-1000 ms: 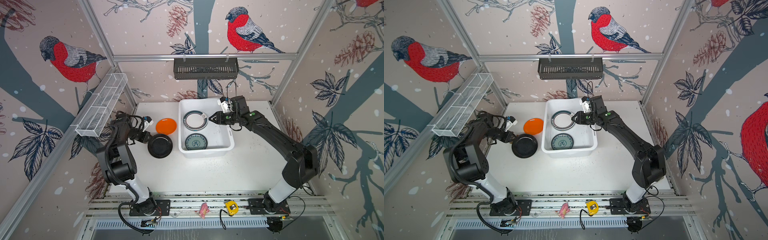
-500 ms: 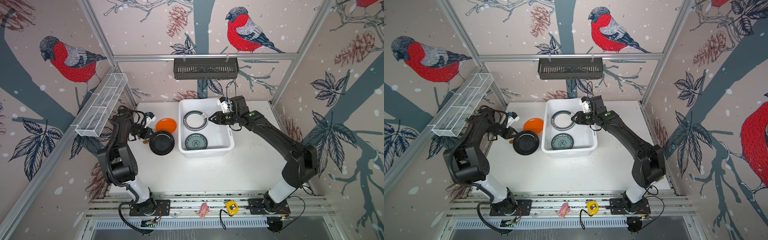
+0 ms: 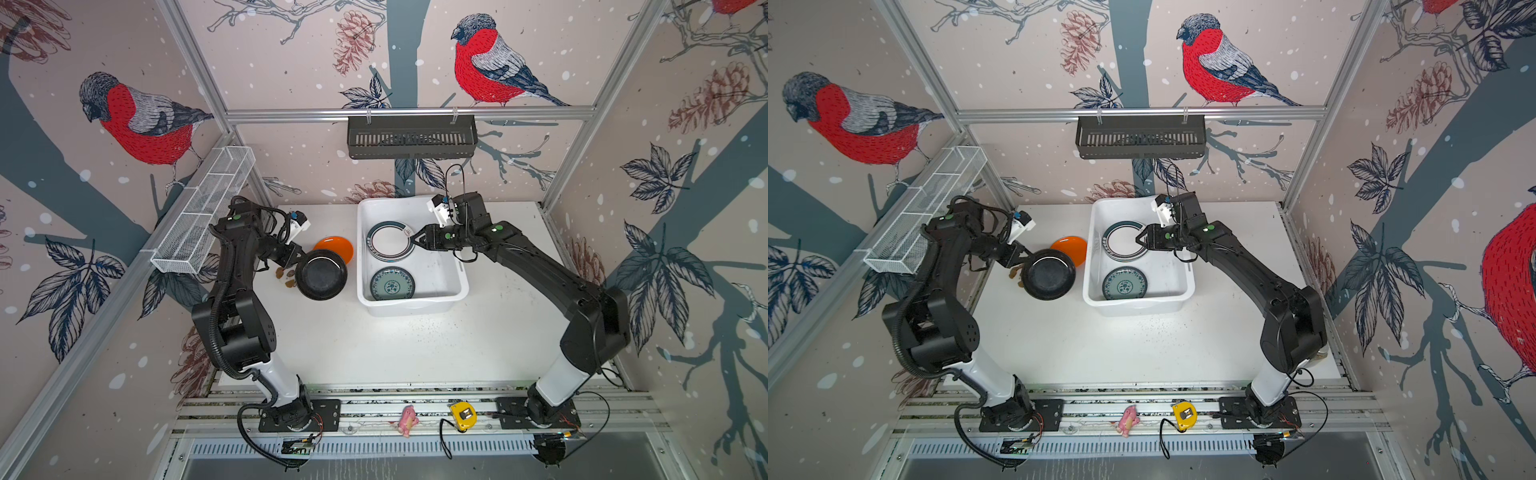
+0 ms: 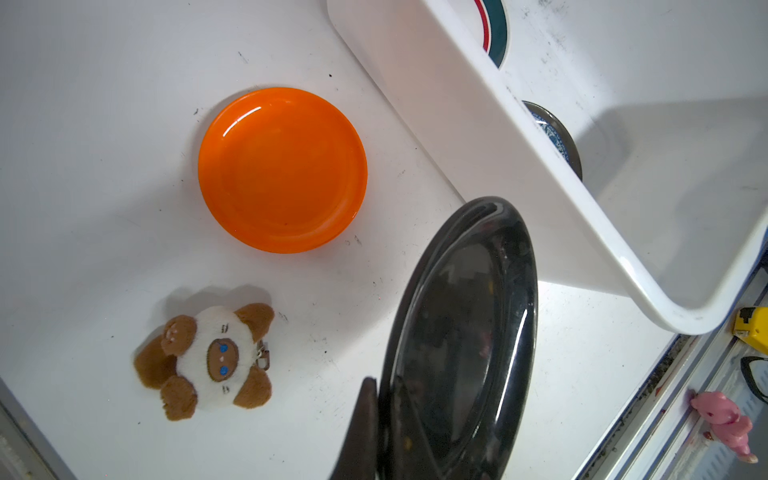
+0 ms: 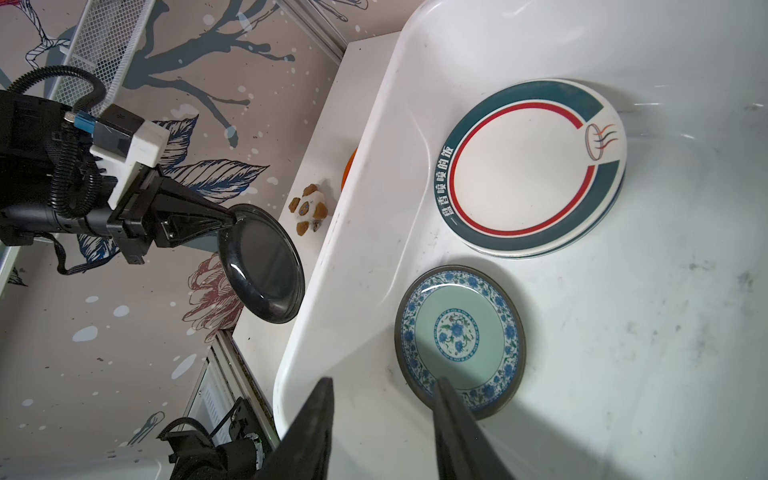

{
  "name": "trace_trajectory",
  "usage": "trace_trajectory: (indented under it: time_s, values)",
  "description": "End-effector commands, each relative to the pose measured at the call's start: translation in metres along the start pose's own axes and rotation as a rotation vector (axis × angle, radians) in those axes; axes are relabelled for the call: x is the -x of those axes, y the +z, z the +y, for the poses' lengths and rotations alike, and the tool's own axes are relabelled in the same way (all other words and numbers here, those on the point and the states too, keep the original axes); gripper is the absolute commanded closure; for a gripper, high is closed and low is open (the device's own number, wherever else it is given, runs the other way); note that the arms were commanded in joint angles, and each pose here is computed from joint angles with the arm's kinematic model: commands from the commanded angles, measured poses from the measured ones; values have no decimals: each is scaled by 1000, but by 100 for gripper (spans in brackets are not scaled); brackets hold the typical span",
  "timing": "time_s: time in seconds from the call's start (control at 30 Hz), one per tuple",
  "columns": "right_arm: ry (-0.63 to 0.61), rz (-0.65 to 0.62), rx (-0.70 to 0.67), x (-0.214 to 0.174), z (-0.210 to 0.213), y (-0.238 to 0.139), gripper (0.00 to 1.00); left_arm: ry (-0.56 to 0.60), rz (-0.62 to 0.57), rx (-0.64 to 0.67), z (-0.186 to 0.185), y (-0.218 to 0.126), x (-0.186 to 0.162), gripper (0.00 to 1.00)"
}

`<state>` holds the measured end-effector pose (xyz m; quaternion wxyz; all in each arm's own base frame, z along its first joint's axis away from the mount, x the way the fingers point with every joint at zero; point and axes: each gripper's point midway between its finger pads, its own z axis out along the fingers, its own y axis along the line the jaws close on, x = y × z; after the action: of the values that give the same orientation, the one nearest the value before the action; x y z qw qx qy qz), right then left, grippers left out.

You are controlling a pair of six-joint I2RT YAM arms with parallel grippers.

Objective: Place the plates into the plastic bin on the countertop
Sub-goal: 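Lift the black plate toward the bin while the right gripper reaches toward it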

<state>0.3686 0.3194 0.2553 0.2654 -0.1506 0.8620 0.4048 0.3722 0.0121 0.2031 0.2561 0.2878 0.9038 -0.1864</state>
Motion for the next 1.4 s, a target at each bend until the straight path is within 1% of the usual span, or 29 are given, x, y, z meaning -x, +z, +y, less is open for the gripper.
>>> trace_trajectory:
  time_s: [0.0, 0.13, 0.23, 0.4, 0.57, 0.87, 1.07, 1.37]
  values:
    - [-18, -20, 35, 6, 11, 3, 59, -1, 0, -58, -15, -7, 3, 100]
    - [-42, -10, 55, 3, 23, 11, 59, 16, -12, -54, -19, -14, 10, 100]
    - [-58, -47, 42, 7, 29, 12, 59, 26, -28, -57, -24, -20, 16, 100]
    - [-95, -69, 97, 8, 51, 14, 59, 41, -49, -62, -31, -30, 26, 100]
    - [-123, -66, 151, 4, 73, 25, 59, 52, -73, -72, -37, -40, 35, 100]
    - [-152, -53, 188, -1, 98, 51, 58, 94, -126, -88, -57, -58, 54, 100]
    - [-175, -67, 226, 0, 118, 63, 58, 128, -160, -108, -76, -62, 66, 100]
    - [-200, -41, 257, -10, 131, 72, 58, 137, -177, -128, -86, -63, 72, 100]
